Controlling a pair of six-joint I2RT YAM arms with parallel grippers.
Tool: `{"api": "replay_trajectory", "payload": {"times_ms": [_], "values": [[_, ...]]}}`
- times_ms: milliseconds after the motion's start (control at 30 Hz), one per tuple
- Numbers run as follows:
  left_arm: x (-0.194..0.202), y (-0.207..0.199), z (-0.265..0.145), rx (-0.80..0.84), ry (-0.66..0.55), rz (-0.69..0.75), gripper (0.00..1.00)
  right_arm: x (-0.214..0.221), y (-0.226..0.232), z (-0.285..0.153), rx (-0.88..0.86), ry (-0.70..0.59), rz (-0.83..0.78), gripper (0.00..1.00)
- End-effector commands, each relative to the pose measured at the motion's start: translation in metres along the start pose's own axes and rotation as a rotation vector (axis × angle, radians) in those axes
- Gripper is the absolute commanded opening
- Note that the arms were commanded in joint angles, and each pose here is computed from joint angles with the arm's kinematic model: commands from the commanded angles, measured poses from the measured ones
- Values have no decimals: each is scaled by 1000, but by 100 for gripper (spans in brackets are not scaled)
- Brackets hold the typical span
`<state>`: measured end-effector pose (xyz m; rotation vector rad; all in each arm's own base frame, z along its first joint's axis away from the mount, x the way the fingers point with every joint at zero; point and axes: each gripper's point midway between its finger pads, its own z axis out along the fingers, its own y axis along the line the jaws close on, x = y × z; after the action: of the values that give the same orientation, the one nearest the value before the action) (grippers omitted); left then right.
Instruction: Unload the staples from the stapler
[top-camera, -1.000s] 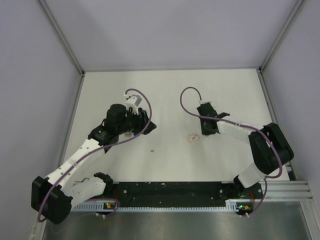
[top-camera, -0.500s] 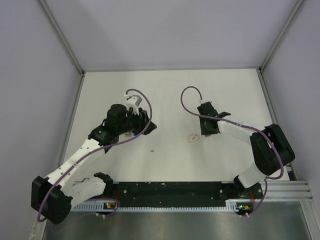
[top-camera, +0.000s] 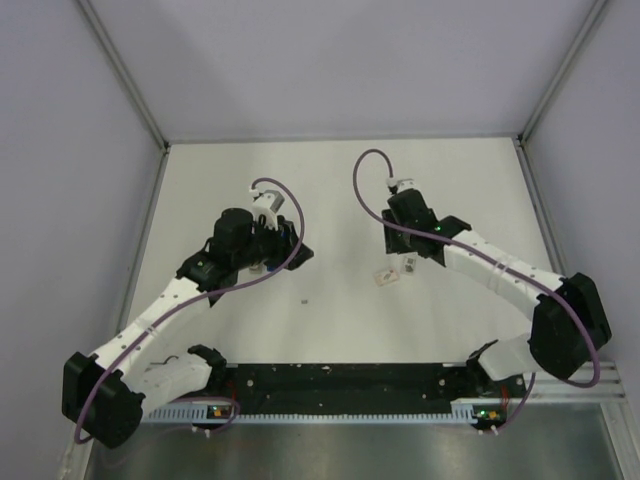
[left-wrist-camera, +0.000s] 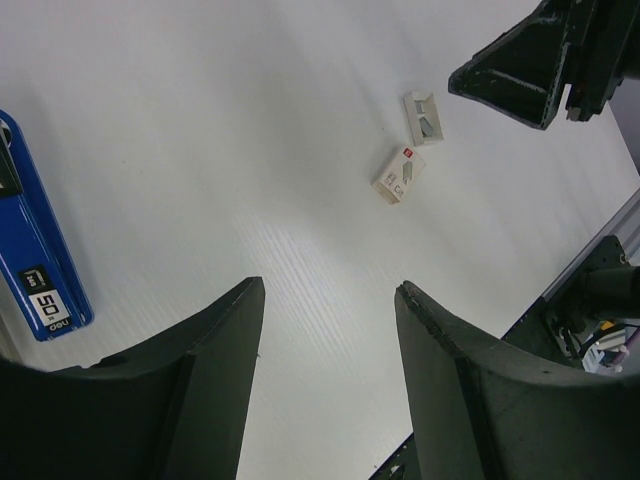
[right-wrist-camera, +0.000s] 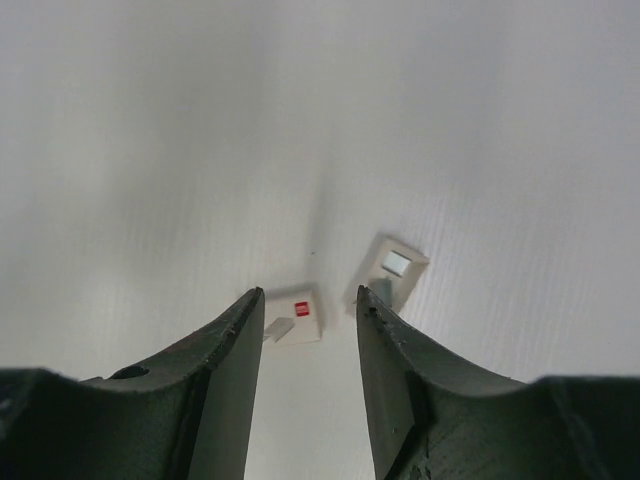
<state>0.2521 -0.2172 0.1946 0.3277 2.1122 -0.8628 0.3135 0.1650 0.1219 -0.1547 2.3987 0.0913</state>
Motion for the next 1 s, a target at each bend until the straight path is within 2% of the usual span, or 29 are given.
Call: {"api": "replay_trajectory", "payload": {"times_ms": [0,233,600,833,967], "values": [[-19,-7,-1,19,-56,42,61,-2,57,-24,-167,-12,-83,43],[-24,-7,-11,-7,-82,49,61,41,128,-21,-332,76,-213,43],[-45,5,-67,-179,-210,55,61,73,218,-31,-669,152,-130,46],[-30,10,-84,-198,-239,20,60,88,246,-22,-584,200,-95,50],[-32,8,-93,-197,-266,23,59,97,253,-10,-531,238,-19,51]]}}
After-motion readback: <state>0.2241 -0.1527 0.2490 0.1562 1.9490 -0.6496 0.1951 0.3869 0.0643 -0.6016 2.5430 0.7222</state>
